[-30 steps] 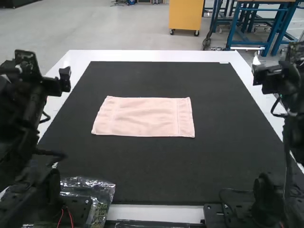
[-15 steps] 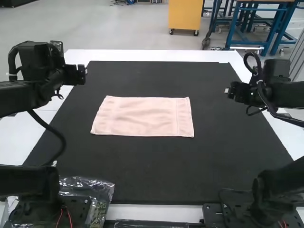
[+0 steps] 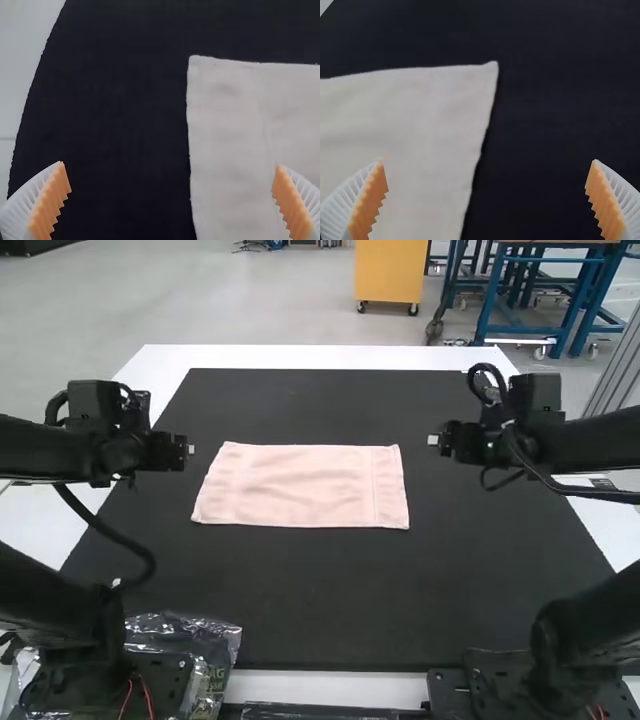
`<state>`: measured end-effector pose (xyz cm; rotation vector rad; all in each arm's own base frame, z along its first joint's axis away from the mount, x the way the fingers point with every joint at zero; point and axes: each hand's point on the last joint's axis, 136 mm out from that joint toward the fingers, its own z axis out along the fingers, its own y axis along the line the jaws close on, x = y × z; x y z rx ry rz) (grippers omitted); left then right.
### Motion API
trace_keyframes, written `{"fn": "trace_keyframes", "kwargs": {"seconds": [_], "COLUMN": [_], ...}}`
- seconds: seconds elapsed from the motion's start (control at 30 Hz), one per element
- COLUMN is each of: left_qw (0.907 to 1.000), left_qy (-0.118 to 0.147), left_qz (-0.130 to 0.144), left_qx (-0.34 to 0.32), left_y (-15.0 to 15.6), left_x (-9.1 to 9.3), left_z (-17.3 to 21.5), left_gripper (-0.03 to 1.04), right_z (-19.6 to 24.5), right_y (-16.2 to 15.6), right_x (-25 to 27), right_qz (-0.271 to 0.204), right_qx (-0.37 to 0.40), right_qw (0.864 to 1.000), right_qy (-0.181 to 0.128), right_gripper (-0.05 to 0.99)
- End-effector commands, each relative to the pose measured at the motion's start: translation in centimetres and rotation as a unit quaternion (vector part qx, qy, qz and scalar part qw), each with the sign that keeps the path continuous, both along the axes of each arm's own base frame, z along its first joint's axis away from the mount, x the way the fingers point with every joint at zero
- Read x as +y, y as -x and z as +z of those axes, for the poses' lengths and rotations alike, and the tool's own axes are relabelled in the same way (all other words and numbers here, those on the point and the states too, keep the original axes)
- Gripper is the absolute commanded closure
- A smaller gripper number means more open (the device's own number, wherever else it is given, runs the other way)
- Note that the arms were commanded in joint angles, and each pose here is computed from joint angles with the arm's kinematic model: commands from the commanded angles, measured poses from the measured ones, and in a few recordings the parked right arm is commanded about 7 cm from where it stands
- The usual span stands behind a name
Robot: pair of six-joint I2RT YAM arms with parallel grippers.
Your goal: Fold the towel.
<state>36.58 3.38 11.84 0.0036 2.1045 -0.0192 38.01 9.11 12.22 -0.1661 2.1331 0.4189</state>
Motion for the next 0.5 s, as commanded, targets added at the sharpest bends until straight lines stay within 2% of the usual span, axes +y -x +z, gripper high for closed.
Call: {"fn": "trace_keyframes", "kwargs": {"seconds": [0.0, 0.07, 0.23, 0.4, 0.47], "left_qw": [0.9992, 0.9991, 0.9974, 0.9961, 0.9958], "left_qy": [0.024, 0.026, 0.042, 0.043, 0.035], "left_qz": [-0.026, -0.024, -0.053, -0.062, -0.067], "left_qx": [0.016, 0.021, 0.024, 0.046, 0.052], "left_y": [-0.9, -1.8, -4.3, -7.2, -8.2], "left_x": [-0.7, -0.4, -1.3, -1.3, -1.2], "left_z": [-2.0, -3.3, -5.3, -8.2, -9.1], "left_gripper": [0.06, 0.06, 0.05, 0.05, 0.05], "right_z": [-0.2, -0.7, -2.4, -4.8, -5.7], "right_y": [-0.6, -1.0, -2.8, -4.9, -5.5], "right_x": [2.1, 2.7, 3.5, 4.0, 4.0], "right_qz": [0.027, 0.034, 0.039, 0.041, 0.043], "right_qx": [-0.007, -0.005, -0.002, 0.011, 0.015], "right_qw": [1.0, 0.999, 0.999, 0.999, 0.999], "right_qy": [0.002, 0.003, 0.003, 0.006, 0.01], "right_gripper": [0.02, 0.02, 0.03, 0.03, 0.03]}}
